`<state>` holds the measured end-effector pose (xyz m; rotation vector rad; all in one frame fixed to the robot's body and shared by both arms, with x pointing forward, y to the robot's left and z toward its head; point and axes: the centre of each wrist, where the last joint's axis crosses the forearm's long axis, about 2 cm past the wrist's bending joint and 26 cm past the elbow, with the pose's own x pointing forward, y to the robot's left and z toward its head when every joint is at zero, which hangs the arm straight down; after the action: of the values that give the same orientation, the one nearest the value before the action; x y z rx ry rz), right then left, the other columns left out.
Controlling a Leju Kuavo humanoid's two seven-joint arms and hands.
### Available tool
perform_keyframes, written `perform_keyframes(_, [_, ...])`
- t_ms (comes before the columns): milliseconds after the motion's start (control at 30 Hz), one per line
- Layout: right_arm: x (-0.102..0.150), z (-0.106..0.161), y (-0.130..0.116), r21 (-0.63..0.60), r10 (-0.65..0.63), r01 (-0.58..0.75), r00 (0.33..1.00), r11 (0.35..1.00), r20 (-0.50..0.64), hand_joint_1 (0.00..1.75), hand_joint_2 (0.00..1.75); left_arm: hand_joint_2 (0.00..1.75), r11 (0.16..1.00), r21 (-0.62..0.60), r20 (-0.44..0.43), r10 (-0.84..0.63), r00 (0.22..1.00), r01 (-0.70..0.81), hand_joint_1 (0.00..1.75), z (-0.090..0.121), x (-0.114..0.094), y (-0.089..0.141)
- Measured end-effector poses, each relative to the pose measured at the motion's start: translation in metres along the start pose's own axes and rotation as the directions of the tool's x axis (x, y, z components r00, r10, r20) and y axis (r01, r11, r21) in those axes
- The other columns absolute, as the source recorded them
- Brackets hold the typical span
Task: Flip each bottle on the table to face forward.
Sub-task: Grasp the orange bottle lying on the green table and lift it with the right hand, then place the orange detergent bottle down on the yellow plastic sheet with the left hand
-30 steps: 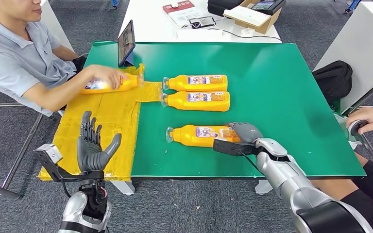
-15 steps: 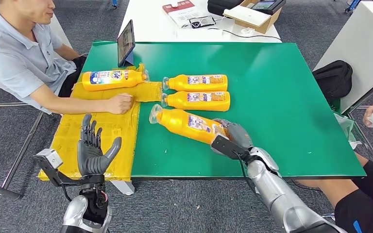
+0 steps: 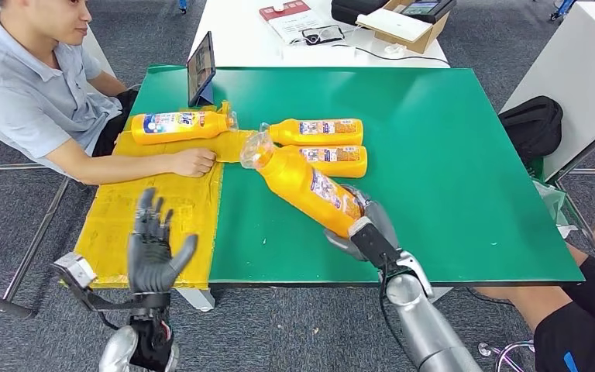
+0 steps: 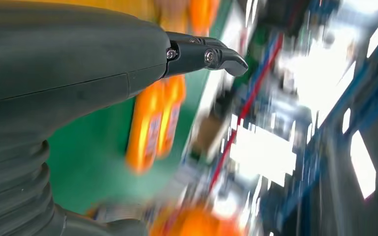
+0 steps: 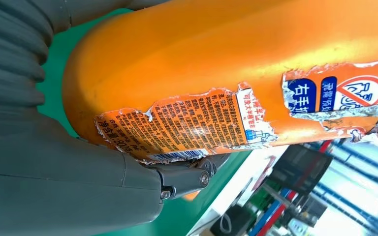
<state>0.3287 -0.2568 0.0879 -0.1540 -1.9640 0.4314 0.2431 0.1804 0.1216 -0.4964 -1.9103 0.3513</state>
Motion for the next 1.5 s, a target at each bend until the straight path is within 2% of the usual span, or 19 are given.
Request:
perform_keyframes(100, [0.005,0.004,0.012,0.032,-0.005,0.004,1.000,0.999,0.018,1.75,1.75,1.75,0.990,-0.129,-0.046,0.056,0.997,-0.061,0.00,0.007,-0.004,-0.010])
perform_keyframes(233, [0.015,0.007,0.033,0.079,-0.023,0.019,0.998,0.997,0.053,1.75,1.75,1.75,0.957,-0.205,-0.212,0.163,0.964,-0.207,0.00,0.011,-0.008,-0.019])
perform_keyframes(300, [0.020,0.007,0.045,0.102,-0.039,0.032,0.997,0.994,0.068,1.75,1.75,1.75,0.944,-0.215,-0.252,0.194,0.948,-0.251,0.00,0.013,-0.012,-0.022])
perform_keyframes(567, [0.043,0.014,0.097,0.185,-0.119,0.097,0.987,0.978,0.109,1.75,1.75,1.75,0.976,-0.141,-0.167,0.143,0.976,-0.167,0.00,-0.001,-0.014,-0.031])
perform_keyframes(667, [0.050,0.014,0.108,0.188,-0.136,0.113,0.984,0.976,0.117,1.75,1.75,1.75,0.975,-0.117,-0.160,0.168,0.973,-0.188,0.00,-0.005,-0.013,-0.035])
perform_keyframes(867, [0.062,0.014,0.128,0.201,-0.202,0.179,0.975,0.963,0.098,1.75,1.75,1.75,0.984,-0.002,-0.074,0.177,0.981,-0.178,0.00,-0.010,-0.009,-0.040])
perform_keyframes(967, [0.064,0.016,0.135,0.203,-0.223,0.201,0.971,0.958,0.092,1.75,1.75,1.75,0.976,0.014,-0.068,0.218,0.974,-0.217,0.00,-0.010,-0.006,-0.041])
perform_keyframes(1167, [0.064,0.020,0.140,0.206,-0.256,0.236,0.964,0.950,0.078,1.75,1.75,1.75,0.937,-0.076,-0.093,0.335,0.938,-0.342,0.00,-0.006,-0.002,-0.045])
perform_keyframes(1500, [0.062,0.027,0.143,0.244,-0.352,0.336,0.936,0.910,0.022,1.75,1.75,1.75,0.905,-0.291,-0.103,0.291,0.951,-0.309,0.00,-0.001,-0.001,-0.048])
